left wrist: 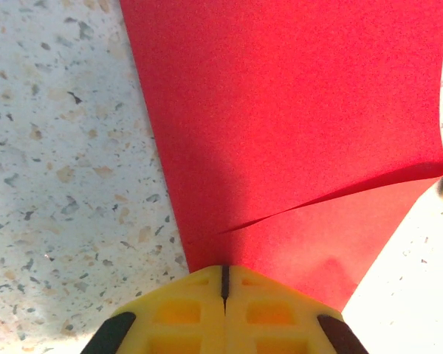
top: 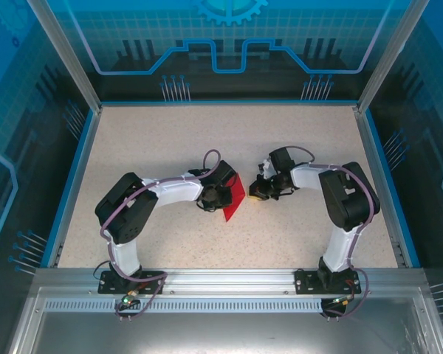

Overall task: Fold a paper plane with a square sheet of paper (pick it up from the middle)
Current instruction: Third fold the triangle at the center of the table.

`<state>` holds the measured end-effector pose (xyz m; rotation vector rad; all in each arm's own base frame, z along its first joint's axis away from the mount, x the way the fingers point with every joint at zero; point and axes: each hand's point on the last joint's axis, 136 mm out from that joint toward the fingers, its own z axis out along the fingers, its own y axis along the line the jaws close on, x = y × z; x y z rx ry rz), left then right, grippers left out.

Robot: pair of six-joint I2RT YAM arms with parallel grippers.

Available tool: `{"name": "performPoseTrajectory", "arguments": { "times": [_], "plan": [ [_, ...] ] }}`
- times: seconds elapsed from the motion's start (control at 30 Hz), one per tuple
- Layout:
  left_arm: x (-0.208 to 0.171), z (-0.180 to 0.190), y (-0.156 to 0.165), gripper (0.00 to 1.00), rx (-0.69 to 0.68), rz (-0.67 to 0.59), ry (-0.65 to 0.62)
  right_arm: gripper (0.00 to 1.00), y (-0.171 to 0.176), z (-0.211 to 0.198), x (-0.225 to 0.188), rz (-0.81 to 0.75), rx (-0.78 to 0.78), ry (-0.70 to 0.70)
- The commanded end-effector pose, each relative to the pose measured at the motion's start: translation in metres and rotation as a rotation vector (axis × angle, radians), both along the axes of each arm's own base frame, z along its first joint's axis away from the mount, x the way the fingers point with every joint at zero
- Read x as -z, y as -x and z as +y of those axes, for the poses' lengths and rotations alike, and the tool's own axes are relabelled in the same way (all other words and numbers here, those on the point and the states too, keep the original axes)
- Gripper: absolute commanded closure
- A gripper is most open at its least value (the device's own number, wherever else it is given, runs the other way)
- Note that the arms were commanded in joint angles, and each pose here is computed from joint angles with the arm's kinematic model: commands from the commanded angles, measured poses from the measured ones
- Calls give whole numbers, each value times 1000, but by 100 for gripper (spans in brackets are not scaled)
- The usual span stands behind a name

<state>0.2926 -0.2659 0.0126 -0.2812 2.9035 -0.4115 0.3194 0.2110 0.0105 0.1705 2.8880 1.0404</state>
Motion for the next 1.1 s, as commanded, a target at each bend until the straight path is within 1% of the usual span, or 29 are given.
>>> {"name": "performPoseTrajectory", "arguments": {
  "times": [0.0,0.1,0.17,0.33,0.47,0.6,0.73,0.83,0.93,1.07],
  "plan": [
    [39,46,36,100,16,147,-220,100,-23,-46,-8,-54,128,165],
    [37,44,33,100,23,134,-213,99,-23,-26,-36,-130,60,103],
    [36,42,31,100,32,126,-208,99,-16,-7,-44,-151,1,74],
    [35,40,29,100,36,120,-197,99,4,43,-38,-132,-145,27],
    [36,42,31,100,32,125,-201,100,4,60,-28,-109,-179,12],
    [37,44,33,100,31,127,-209,100,1,52,-8,-53,-169,64],
    [36,46,34,100,34,121,-211,100,-5,21,13,-2,-131,145],
    [36,47,34,100,38,120,-213,100,-10,-6,18,0,-99,204],
    [35,48,33,100,46,112,-217,100,-20,-22,4,-41,-42,204],
    [31,45,28,100,73,84,-213,100,-25,-9,-30,-137,-60,134]
  ]
}}
